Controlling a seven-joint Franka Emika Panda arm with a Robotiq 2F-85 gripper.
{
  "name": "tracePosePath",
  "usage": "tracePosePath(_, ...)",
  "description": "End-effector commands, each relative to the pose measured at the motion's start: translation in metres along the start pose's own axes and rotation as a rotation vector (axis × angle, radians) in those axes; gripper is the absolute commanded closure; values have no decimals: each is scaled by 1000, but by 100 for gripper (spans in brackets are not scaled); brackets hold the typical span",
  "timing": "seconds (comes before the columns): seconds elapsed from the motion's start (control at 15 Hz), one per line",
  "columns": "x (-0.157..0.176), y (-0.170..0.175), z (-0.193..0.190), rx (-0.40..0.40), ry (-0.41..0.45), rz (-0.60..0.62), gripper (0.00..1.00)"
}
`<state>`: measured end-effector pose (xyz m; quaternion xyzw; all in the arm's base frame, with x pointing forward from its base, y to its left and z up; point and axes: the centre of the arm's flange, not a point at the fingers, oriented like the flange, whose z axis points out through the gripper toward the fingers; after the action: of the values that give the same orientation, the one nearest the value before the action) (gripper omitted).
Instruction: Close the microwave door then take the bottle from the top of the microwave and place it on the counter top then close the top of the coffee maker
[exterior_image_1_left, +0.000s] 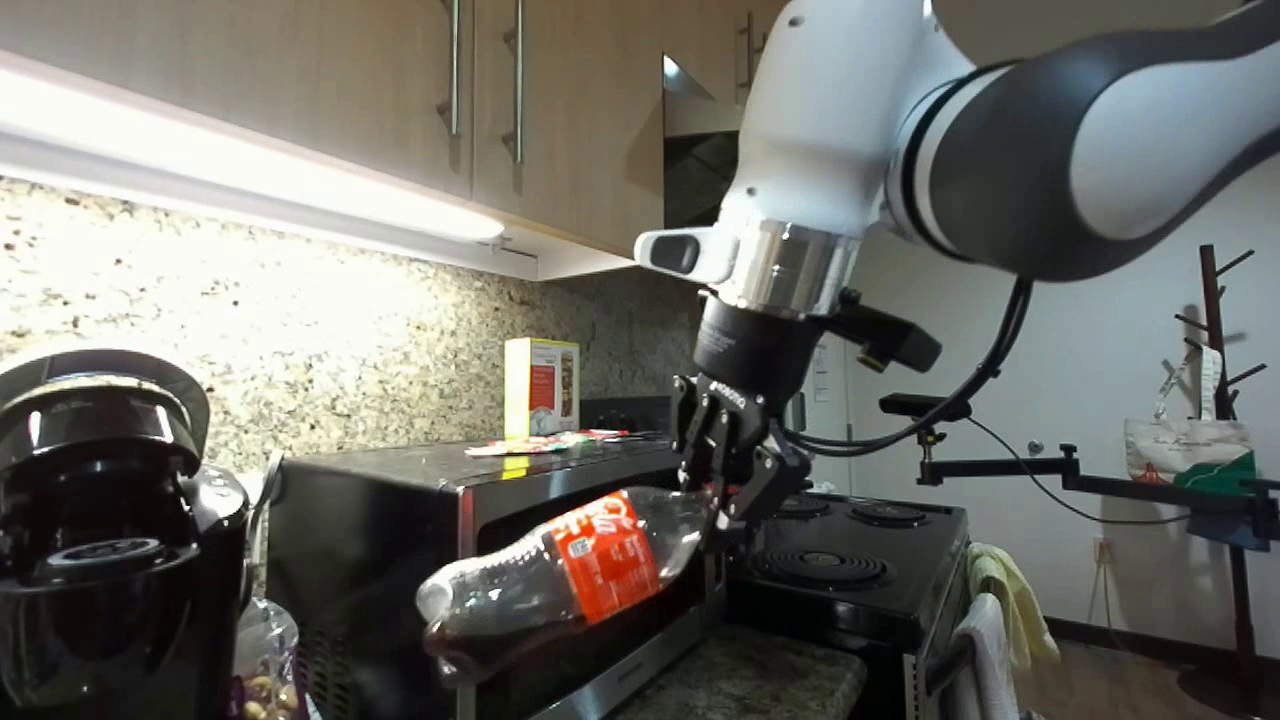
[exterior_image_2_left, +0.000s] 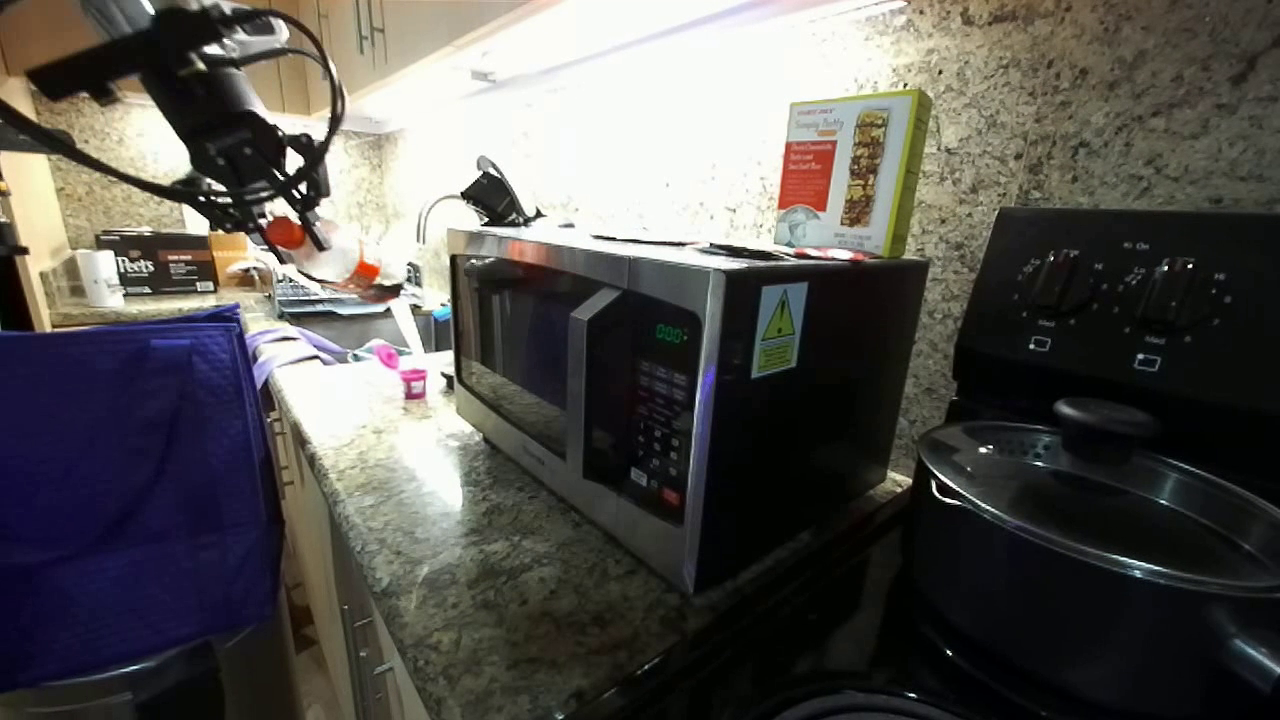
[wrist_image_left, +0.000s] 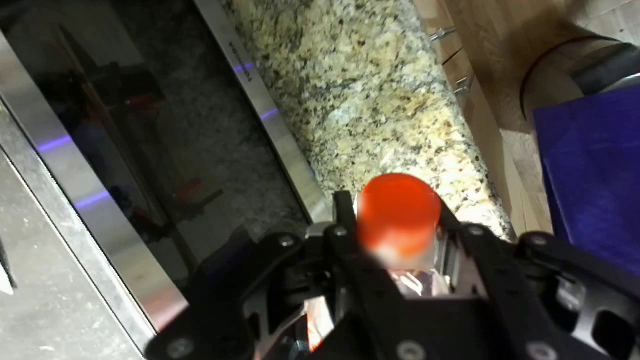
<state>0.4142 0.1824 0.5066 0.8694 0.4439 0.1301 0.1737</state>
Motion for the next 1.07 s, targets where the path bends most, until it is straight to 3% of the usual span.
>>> tracePosePath(0.0,14,28,49,47,117,-155,85)
tracePosePath(0.4,-3,26,97,293,212,-313,85)
tracePosePath(0.47,9,21,96,224,186,-254,63)
tracePosePath(0.73,7,18,102,271,203,-293,63)
tracePosePath(0.8,7,17,102,271,203,-293,85)
tracePosePath(1.0,4,9,113,303,187,-271,85)
